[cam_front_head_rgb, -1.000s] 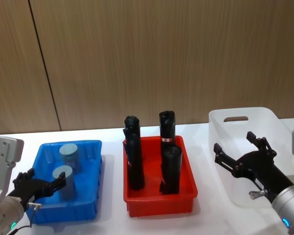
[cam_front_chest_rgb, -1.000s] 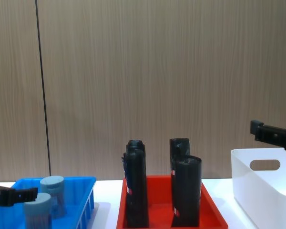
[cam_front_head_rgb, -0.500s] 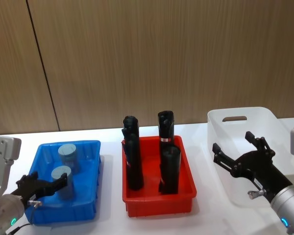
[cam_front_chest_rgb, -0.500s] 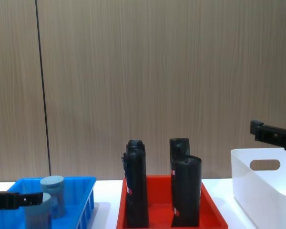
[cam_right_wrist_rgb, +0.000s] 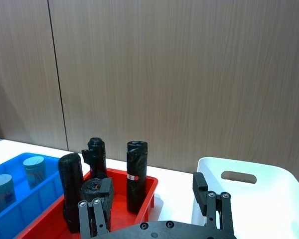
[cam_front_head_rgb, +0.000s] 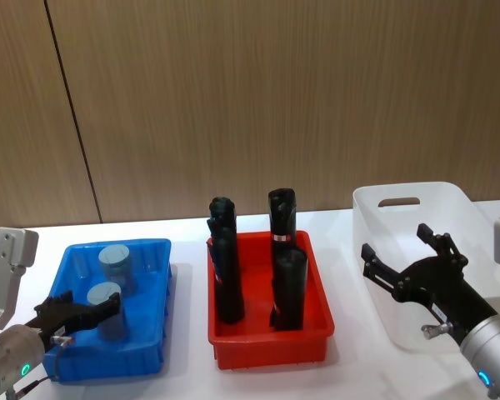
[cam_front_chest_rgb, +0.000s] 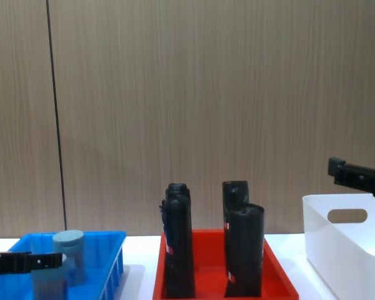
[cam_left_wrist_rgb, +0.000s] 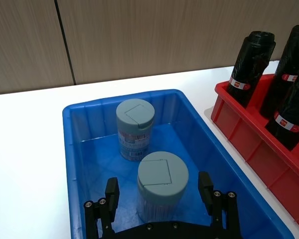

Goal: Pick the cotton swabs from the blue box and place them into the white box.

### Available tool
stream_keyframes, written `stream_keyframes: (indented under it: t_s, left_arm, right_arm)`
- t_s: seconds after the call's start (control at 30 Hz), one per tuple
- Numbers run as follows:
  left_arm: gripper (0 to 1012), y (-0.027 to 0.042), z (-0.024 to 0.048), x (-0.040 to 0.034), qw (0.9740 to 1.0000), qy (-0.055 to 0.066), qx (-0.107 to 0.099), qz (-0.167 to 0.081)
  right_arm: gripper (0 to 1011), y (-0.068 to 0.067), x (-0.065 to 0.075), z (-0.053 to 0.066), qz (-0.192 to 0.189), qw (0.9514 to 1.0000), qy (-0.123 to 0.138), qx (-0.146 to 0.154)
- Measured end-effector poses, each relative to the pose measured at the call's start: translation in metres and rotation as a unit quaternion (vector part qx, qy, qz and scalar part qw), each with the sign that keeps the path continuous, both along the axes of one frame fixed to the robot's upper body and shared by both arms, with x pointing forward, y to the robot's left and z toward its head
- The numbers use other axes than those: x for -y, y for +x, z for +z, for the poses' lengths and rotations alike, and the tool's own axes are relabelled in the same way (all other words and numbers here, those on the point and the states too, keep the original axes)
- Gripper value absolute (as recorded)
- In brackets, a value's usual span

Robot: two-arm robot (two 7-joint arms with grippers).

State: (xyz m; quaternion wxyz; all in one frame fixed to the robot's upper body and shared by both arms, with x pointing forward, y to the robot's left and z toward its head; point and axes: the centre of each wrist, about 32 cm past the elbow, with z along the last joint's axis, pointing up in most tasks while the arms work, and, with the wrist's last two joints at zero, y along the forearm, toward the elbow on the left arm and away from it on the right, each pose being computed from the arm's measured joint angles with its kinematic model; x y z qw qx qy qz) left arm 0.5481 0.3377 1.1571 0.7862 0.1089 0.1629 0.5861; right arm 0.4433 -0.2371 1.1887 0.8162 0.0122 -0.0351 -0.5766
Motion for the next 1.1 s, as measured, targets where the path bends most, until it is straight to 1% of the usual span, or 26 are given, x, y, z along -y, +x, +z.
stream_keyframes:
  t_s: [0.23,0.47,0.67,0.7,0.77,0.83,0.87,0.97,1.03,1.1]
  left_arm:
    - [1004,0.0049,0.0004,-0.0007,1.0,0.001,-0.006,-0.003]
    - [1004,0.011,-0.0002,-0.0002,0.9999,0.007,-0.013,-0.007]
    - [1004,0.0178,-0.0013,0.0008,0.9997,0.012,-0.02,-0.013]
    - [1004,0.0178,-0.0013,0.0008,0.9997,0.012,-0.02,-0.013]
    - [1004,0.0205,-0.002,0.0013,0.9995,0.015,-0.022,-0.016]
    - [1004,0.0212,-0.0022,0.0014,0.9995,0.015,-0.023,-0.016]
    - [1004,0.0232,-0.0027,0.0019,0.9994,0.017,-0.025,-0.019]
    - [1004,0.025,-0.003,0.0023,0.9993,0.018,-0.026,-0.021]
    - [990,0.0265,-0.0035,0.0027,0.9992,0.02,-0.028,-0.022]
    - [926,0.0275,-0.0037,0.003,0.9991,0.021,-0.029,-0.023]
  right_arm:
    - [1002,0.0,0.0,0.0,0.0,1.0,0.0,0.0]
    - [1001,0.0,0.0,0.0,0.0,1.0,0.0,0.0]
    - [1001,0.0,0.0,0.0,0.0,1.0,0.0,0.0]
    - [1002,0.0,0.0,0.0,0.0,1.0,0.0,0.0]
    - [1001,0.0,0.0,0.0,0.0,1.0,0.0,0.0]
    - [1002,0.0,0.0,0.0,0.0,1.0,0.0,0.0]
    - [1002,0.0,0.0,0.0,0.0,1.0,0.0,0.0]
    - [1001,0.0,0.0,0.0,0.0,1.0,0.0,0.0]
    - [1001,0.0,0.0,0.0,0.0,1.0,0.0,0.0]
    - [1002,0.0,0.0,0.0,0.0,1.0,0.0,0.0]
